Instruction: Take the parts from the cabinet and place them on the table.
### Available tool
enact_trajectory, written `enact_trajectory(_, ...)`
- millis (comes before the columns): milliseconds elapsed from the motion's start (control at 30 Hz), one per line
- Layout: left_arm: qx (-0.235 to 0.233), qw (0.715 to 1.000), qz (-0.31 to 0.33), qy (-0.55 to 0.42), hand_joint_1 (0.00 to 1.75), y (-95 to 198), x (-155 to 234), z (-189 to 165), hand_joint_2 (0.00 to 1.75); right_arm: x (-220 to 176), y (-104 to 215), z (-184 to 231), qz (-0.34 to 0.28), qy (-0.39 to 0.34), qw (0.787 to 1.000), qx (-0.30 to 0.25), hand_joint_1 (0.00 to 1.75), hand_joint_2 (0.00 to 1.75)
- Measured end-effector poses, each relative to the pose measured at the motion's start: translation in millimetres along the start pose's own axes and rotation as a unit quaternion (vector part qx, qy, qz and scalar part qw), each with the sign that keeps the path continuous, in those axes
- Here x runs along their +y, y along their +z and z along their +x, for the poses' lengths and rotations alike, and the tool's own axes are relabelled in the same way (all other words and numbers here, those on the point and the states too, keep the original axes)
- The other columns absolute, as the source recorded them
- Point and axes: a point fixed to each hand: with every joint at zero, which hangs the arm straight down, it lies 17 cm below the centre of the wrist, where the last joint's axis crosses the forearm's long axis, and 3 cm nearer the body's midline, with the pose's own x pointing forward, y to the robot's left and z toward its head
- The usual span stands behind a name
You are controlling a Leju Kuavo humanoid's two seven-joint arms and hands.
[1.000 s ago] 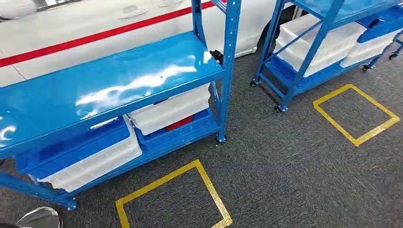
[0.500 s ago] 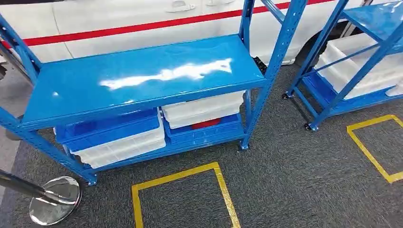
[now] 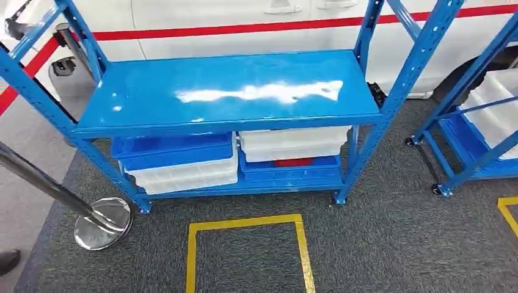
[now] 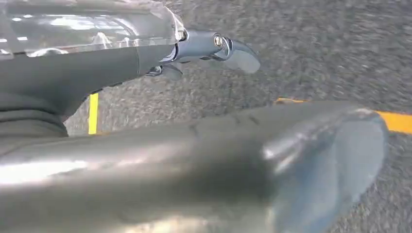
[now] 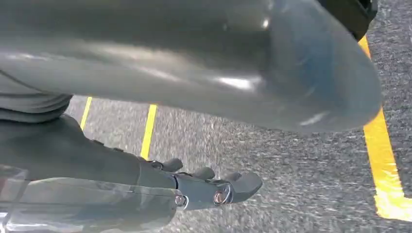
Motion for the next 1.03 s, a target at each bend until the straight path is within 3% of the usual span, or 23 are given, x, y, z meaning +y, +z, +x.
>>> enact_trajectory(233, 0.0, 1.0, 0.003, -0.002, 0.0, 0, 6, 0, 0.0, 3, 0, 5, 0.002, -0.018, 1.0, 0.018, 0.0, 0.0)
enact_trajectory(267, 0.0, 1.0, 0.003, -0.002, 0.0, 0, 6, 0, 0.0, 2, 0, 3, 0.001, -0.019, 1.0, 0.022, 0.0, 1.75)
enact_trajectory(467, -0.002, 1.0, 0.002, 0.007, 0.0, -1, 3, 4, 0.0, -4, 0, -16, -0.016, -0.036, 0.997, 0.059, 0.0, 1.75)
enact_trajectory(500, -0.001, 1.0, 0.002, 0.008, 0.0, -1, 3, 3, 0.0, -6, 0, -19, -0.02, -0.037, 0.997, 0.063, 0.0, 0.0)
enact_trajectory(833, -0.001, 1.0, 0.003, 0.013, 0.0, 1, 0, -4, 0.0, -6, 0, -18, -0.023, -0.05, 0.997, 0.055, 0.0, 0.0)
enact_trajectory(867, -0.001, 1.0, 0.002, 0.013, 0.0, 1, 0, -4, 0.0, -6, 0, -18, -0.023, -0.05, 0.997, 0.055, 0.0, 1.75)
enact_trajectory(900, -0.001, 1.0, 0.002, 0.013, 0.0, 1, 0, -4, 1.75, -6, 0, -18, -0.023, -0.051, 0.997, 0.055, 0.0, 1.75)
enact_trajectory(1033, -0.002, 1.0, 0.002, 0.015, 0.0, 2, -1, -4, 1.75, -6, 0, -19, -0.023, -0.053, 0.997, 0.055, 0.0, 1.75)
